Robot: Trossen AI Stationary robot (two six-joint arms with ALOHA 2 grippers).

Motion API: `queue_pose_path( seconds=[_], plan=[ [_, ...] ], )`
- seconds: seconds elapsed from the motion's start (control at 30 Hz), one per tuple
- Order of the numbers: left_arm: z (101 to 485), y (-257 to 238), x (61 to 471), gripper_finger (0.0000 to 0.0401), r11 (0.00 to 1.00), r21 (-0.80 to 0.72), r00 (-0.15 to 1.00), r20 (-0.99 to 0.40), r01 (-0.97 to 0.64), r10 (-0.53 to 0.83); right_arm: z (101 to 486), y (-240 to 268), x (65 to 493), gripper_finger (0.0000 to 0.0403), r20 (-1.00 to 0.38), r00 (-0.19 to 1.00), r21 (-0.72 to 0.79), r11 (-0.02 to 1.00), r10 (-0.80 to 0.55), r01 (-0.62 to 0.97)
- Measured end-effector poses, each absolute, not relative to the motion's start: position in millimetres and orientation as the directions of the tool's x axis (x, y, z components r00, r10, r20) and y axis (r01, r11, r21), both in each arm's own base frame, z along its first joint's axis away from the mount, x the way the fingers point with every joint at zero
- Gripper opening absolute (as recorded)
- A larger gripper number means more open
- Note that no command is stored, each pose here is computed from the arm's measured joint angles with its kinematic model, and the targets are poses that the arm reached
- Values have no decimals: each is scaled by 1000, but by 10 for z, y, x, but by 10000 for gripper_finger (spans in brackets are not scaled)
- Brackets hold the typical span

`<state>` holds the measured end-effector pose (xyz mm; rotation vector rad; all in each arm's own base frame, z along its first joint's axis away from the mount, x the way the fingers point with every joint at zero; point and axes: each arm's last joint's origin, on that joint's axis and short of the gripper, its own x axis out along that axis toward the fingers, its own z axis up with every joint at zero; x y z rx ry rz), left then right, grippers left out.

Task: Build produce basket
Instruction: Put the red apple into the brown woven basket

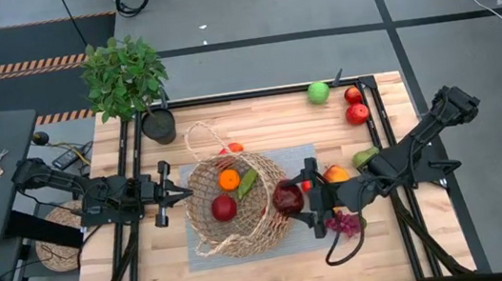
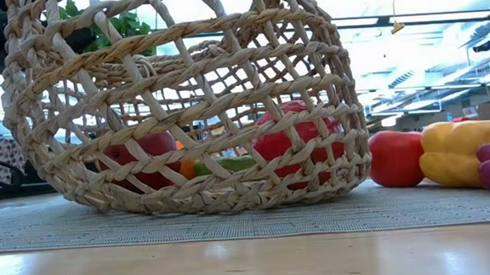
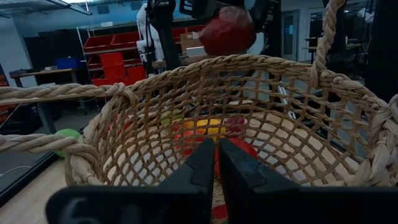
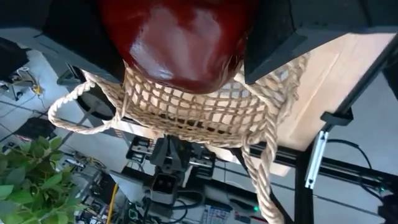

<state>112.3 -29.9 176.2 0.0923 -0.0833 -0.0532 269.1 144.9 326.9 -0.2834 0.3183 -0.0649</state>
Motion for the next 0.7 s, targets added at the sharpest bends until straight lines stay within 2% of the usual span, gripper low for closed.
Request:
queue_pose_path(
  seconds=[0.23,0.7],
  plan=[
    [1764,-299,1122,36,994,94,995,81,49,-57,3268,1452,2689,327,-300,948,-261,965,-106,26],
    [1762,-299,1123,35,994,94,995,81,49,-57,3293,1390,2727,327,-274,950,-385,922,-147,32]
  ],
)
